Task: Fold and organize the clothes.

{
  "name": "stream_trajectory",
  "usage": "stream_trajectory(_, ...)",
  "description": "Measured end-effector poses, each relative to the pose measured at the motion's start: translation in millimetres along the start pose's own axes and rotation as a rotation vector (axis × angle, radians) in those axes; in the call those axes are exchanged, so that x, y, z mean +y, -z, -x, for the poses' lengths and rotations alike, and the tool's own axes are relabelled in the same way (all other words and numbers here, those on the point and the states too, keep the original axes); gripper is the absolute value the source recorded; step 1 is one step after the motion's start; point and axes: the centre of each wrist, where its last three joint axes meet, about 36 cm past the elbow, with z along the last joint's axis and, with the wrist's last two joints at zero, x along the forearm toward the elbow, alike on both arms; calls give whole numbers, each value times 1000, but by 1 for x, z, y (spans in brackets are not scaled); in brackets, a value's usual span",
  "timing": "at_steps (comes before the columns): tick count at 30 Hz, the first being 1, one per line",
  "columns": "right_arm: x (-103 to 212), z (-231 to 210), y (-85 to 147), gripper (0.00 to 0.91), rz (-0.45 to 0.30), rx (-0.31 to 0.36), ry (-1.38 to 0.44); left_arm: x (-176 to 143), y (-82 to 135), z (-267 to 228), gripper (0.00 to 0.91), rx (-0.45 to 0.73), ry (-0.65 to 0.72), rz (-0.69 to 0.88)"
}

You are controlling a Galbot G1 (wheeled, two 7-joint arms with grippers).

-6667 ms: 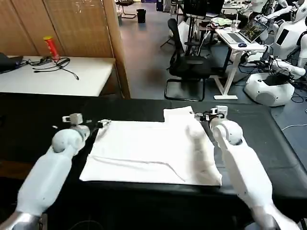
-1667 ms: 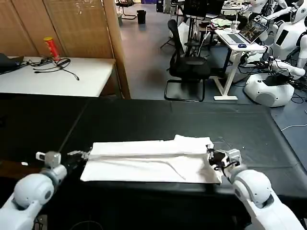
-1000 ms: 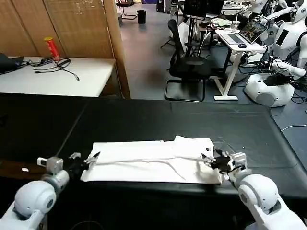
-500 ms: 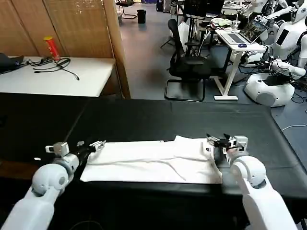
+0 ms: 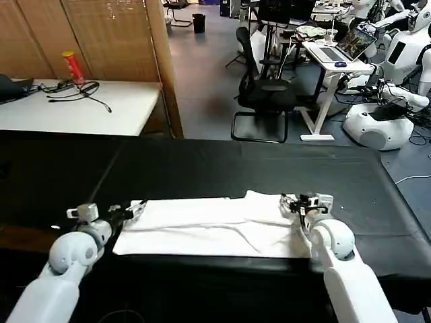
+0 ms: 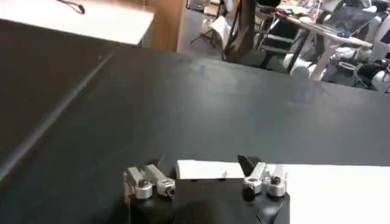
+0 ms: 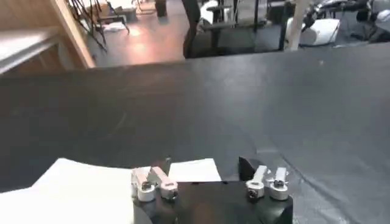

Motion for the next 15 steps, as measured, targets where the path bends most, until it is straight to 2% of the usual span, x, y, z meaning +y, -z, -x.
stream_trajectory(9,2,-1,-10,0,-12,-49,-17,-3,-5,9,0,-19,34,61)
stream_trajectory(15,1,6,-7,0,-40,-126,-51,-10,-7,24,0,-73,58,141)
